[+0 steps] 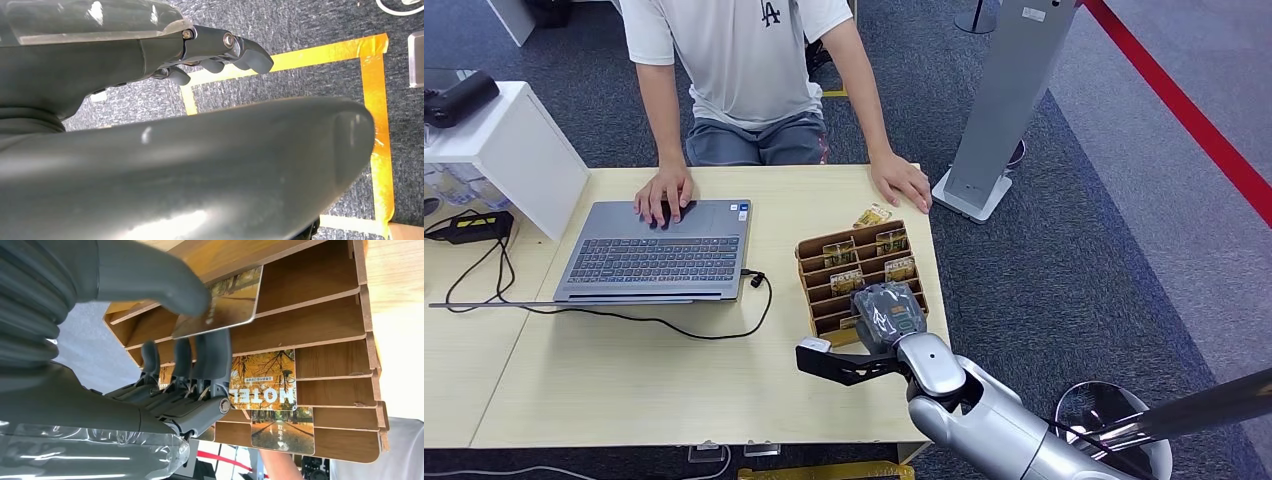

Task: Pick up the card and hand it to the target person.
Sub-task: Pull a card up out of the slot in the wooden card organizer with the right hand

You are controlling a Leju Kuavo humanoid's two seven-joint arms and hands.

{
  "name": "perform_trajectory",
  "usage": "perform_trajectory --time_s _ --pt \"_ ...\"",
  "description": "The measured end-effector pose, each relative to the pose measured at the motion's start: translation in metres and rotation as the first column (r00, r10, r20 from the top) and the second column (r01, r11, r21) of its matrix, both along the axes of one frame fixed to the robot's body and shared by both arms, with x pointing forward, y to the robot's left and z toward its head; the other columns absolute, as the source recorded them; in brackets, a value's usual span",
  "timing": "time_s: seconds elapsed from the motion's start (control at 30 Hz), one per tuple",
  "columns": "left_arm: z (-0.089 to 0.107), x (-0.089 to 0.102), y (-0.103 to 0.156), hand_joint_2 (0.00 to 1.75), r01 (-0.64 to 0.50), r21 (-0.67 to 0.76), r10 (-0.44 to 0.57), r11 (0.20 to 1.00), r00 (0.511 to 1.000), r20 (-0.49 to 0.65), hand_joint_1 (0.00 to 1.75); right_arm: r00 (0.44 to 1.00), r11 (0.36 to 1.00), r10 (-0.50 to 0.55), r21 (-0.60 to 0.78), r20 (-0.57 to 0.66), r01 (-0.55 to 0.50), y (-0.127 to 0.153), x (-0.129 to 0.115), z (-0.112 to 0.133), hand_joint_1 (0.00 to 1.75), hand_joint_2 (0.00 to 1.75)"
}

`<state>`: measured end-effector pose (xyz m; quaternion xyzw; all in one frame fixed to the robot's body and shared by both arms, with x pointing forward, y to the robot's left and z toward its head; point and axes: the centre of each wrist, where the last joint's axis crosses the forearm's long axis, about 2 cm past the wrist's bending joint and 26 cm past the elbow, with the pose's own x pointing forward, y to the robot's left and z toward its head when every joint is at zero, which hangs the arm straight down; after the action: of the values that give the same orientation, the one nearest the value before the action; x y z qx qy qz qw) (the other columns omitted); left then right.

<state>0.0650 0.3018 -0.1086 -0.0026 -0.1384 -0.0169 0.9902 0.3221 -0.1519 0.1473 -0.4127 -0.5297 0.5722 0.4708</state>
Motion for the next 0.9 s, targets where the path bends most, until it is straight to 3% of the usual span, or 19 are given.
perform_trajectory --time_s 0.27,0.7,0.9 --pt "0.000 0.000 0.000 0.00 0.000 -0.001 0.000 1.000 1.000 0.001 0.00 1.000 1.000 0.002 0.001 0.002 -0.002 0.000 0.000 0.001 1.58 1.75" --pt "0.000 0.000 0.004 0.00 0.011 -0.021 -0.011 1.000 1.000 0.022 0.00 1.000 1.000 0.005 0.010 0.011 -0.005 -0.002 0.000 0.004 1.55 1.75" --pt "0.000 0.000 0.003 0.00 -0.002 -0.006 0.003 1.000 1.000 0.021 0.00 0.993 0.999 -0.007 0.048 0.117 0.001 -0.008 0.005 0.033 1.55 1.75"
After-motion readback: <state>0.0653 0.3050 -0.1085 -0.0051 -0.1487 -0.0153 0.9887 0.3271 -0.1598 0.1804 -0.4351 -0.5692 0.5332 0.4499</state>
